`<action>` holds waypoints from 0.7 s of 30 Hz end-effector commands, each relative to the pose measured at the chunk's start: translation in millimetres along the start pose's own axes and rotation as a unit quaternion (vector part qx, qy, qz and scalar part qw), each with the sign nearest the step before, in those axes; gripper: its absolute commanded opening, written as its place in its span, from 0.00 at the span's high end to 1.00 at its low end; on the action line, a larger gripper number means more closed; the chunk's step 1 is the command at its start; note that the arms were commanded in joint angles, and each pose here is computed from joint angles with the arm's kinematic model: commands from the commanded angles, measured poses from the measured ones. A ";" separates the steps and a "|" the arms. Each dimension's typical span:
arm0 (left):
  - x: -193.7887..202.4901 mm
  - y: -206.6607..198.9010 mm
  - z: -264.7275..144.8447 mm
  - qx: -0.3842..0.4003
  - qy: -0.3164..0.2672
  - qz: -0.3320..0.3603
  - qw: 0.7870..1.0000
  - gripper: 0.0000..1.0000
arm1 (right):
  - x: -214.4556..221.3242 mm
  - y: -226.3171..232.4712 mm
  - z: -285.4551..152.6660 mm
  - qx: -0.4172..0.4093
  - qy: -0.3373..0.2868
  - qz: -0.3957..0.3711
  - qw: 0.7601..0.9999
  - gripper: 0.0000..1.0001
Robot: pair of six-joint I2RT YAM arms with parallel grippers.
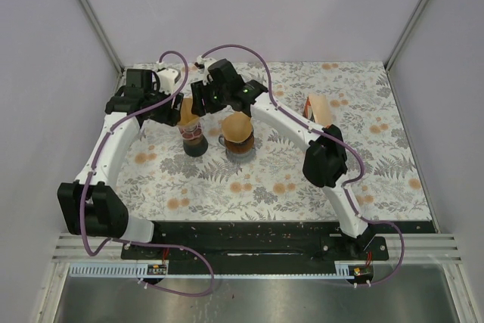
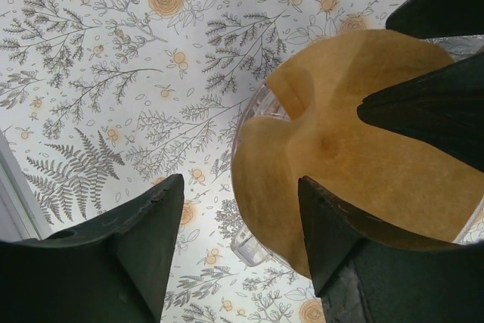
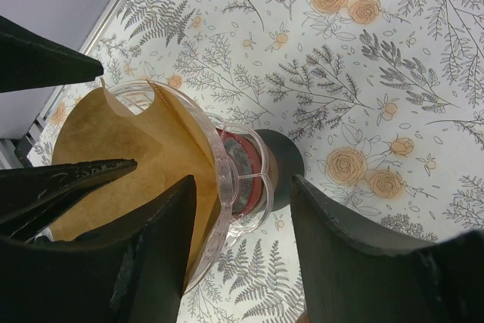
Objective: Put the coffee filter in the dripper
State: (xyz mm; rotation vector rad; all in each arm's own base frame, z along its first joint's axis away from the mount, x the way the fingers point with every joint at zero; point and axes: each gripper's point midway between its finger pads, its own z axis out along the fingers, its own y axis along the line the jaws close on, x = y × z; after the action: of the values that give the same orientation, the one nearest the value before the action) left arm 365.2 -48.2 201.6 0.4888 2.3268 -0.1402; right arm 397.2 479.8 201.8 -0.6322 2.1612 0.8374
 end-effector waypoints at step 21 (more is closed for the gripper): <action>-31.1 -6.6 -30.8 0.045 -0.056 -0.014 0.997 0.29 | -24.0 16.3 -18.7 -0.015 -0.015 -0.029 0.999 0.39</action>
State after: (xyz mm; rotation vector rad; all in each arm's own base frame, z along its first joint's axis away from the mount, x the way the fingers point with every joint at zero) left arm 365.7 -48.7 196.1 0.4820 2.3445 -0.2126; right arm 396.0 480.0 202.4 -0.6638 2.1719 0.8233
